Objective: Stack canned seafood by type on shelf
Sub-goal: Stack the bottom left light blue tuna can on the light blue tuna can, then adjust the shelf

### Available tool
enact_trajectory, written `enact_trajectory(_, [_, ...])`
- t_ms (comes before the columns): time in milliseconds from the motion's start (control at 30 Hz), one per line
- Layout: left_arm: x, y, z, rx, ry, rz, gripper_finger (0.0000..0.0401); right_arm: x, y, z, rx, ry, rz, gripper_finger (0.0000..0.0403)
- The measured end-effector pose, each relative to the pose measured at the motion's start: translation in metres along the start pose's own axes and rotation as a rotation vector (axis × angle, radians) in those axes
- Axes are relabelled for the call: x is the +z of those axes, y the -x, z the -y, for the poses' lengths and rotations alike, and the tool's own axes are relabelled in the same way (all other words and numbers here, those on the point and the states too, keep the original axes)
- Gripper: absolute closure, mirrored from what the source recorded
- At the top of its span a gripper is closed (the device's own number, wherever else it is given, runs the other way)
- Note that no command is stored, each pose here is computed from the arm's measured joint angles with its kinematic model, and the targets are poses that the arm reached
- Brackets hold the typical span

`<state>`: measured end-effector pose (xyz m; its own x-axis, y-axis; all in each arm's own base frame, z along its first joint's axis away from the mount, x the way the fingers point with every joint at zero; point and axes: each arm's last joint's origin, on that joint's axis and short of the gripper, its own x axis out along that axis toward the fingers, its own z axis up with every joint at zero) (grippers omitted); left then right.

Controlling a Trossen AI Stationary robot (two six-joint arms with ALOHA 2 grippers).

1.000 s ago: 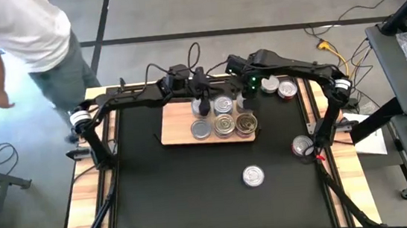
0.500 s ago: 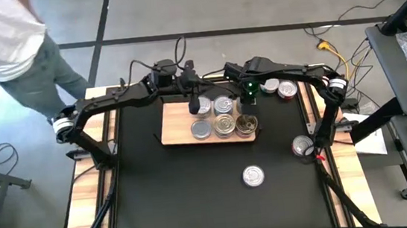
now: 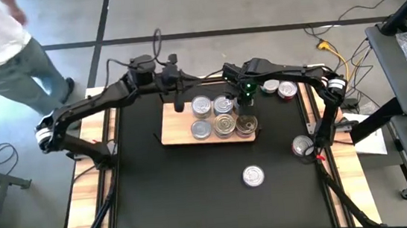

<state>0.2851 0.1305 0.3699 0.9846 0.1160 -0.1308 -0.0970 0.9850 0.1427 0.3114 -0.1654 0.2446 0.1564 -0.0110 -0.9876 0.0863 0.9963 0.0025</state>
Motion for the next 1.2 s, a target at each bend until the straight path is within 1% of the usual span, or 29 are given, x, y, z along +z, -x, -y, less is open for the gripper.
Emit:
enact_trajectory(200, [0.018, 0.031, 0.004, 0.059, -0.039, 0.037, 0.0401, 0.001, 0.007, -0.001, 0.004, -0.019, 0.010, 0.0393])
enact_trajectory(300, [0.022, 0.048, 0.006, 0.077, -0.040, 0.066, 0.0401, 0.009, 0.021, 0.000, -0.015, -0.018, 0.067, 0.0393])
enact_trajectory(400, [0.019, 0.062, 0.005, 0.067, -0.024, 0.081, 0.0401, 0.015, 0.038, 0.002, -0.036, -0.026, 0.118, 0.0394])
enact_trajectory(467, [0.014, 0.071, 0.003, 0.032, 0.008, 0.091, 0.0401, 0.019, 0.050, 0.002, -0.047, -0.047, 0.152, 0.0394])
enact_trajectory(533, [0.008, 0.077, 0.000, -0.034, 0.056, 0.114, 0.0401, 0.023, 0.063, 0.003, -0.060, -0.080, 0.193, 0.0394])
enact_trajectory(633, [0.005, 0.084, -0.002, -0.167, 0.118, 0.181, 0.0401, 0.029, 0.084, 0.004, -0.082, -0.122, 0.267, 0.0394])
enact_trajectory(700, [0.004, 0.087, -0.002, -0.211, 0.150, 0.230, 0.0401, 0.033, 0.100, 0.005, -0.096, -0.152, 0.320, 0.0394])
enact_trajectory(800, [0.005, 0.089, -0.001, -0.222, 0.164, 0.277, 0.0401, 0.035, 0.122, 0.006, -0.160, -0.242, 0.379, 0.0394])
enact_trajectory(900, [0.009, 0.092, 0.000, -0.223, 0.160, 0.301, 0.0401, 0.029, 0.138, 0.014, -0.238, -0.381, 0.390, 0.0394])
enact_trajectory(1067, [0.014, 0.100, 0.003, -0.196, 0.153, 0.322, 0.0401, 0.013, 0.154, 0.034, -0.259, -0.635, 0.431, 0.0394])
enact_trajectory(1133, [0.017, 0.106, 0.005, -0.194, 0.143, 0.336, 0.0401, 0.010, 0.159, 0.038, -0.262, -0.681, 0.457, 0.0394])
enact_trajectory(1200, [0.020, 0.112, 0.008, -0.193, 0.139, 0.338, 0.0401, 0.010, 0.165, 0.038, -0.275, -0.688, 0.506, 0.0394])
